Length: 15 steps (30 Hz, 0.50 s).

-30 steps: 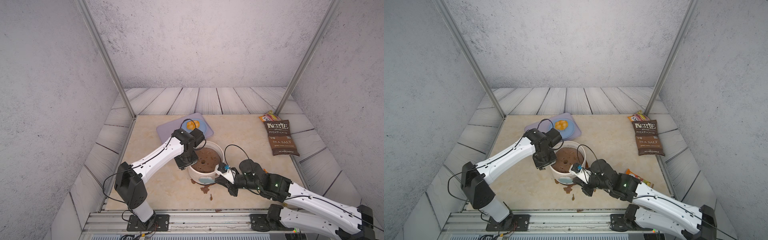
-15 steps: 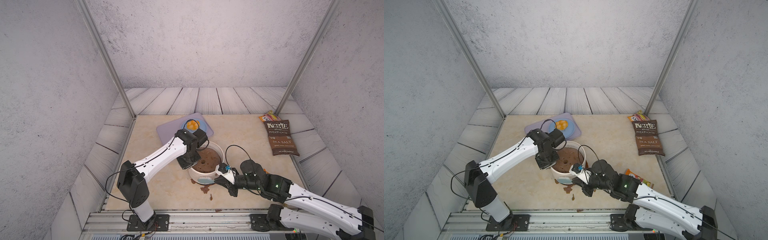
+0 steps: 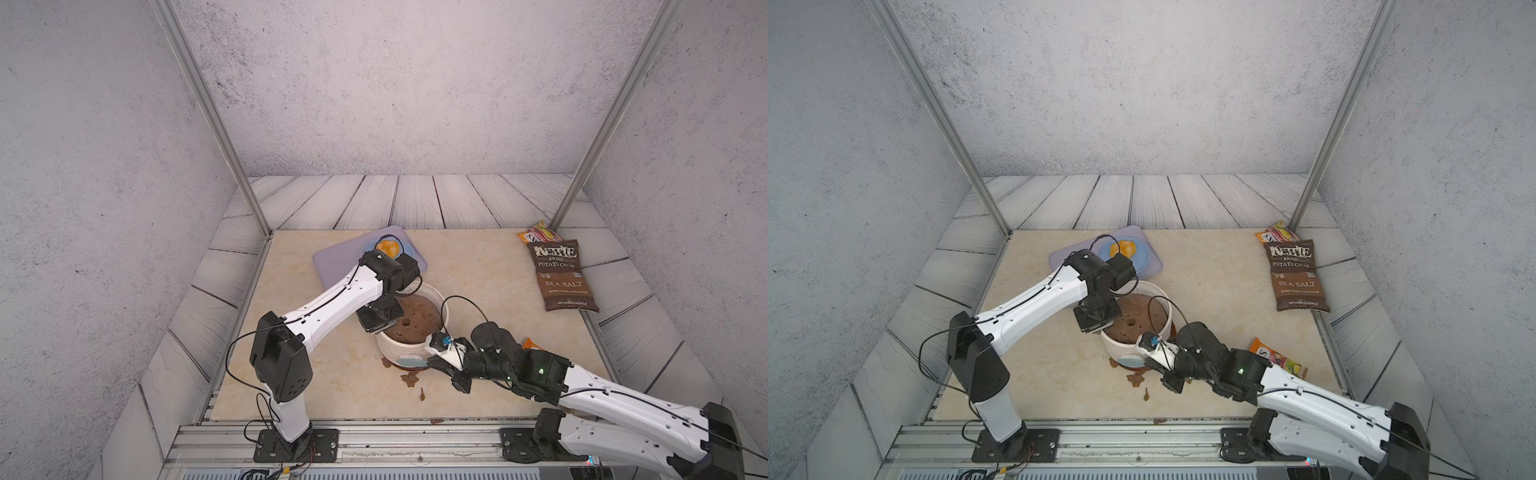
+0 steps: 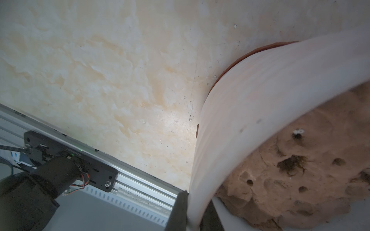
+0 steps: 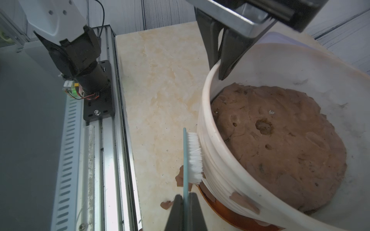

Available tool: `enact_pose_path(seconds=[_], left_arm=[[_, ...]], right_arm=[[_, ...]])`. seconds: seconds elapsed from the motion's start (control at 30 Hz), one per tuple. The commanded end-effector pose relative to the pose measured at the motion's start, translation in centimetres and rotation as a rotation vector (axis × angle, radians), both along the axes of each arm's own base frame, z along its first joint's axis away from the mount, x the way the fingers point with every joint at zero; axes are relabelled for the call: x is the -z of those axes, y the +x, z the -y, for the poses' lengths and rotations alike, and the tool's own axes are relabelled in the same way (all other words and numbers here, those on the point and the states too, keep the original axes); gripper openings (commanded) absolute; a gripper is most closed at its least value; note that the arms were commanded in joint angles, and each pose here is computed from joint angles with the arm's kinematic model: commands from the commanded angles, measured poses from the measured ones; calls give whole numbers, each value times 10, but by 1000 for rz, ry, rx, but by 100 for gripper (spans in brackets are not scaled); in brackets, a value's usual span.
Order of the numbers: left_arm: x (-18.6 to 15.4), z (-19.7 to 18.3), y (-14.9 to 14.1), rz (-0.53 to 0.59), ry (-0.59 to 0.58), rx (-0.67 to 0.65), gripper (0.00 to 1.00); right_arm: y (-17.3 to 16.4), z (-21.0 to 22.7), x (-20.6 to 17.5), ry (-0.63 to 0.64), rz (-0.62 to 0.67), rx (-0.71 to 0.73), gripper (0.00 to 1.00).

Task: Scrub the dried mud off the ceramic pot
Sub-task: Rotate the pot on the tray.

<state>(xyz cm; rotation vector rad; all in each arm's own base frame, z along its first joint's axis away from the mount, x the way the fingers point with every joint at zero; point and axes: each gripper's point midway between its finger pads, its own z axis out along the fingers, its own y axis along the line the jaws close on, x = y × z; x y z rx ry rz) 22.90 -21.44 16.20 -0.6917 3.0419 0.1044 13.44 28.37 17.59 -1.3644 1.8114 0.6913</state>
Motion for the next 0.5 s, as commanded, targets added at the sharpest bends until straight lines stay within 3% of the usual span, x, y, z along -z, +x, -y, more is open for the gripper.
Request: enact_pose_path(seconds=[0.0,0.23,0.47], left_arm=[[-1,0,10,24,32,53,0],[5,2,12,7,43,123,0],[11,-2,16,2,58,193,0]], right_arm=[[17,-2,4,-13,81,50,0],[41,1,28,-130,93,150,0],[42,12,46,-217,76,180,0]])
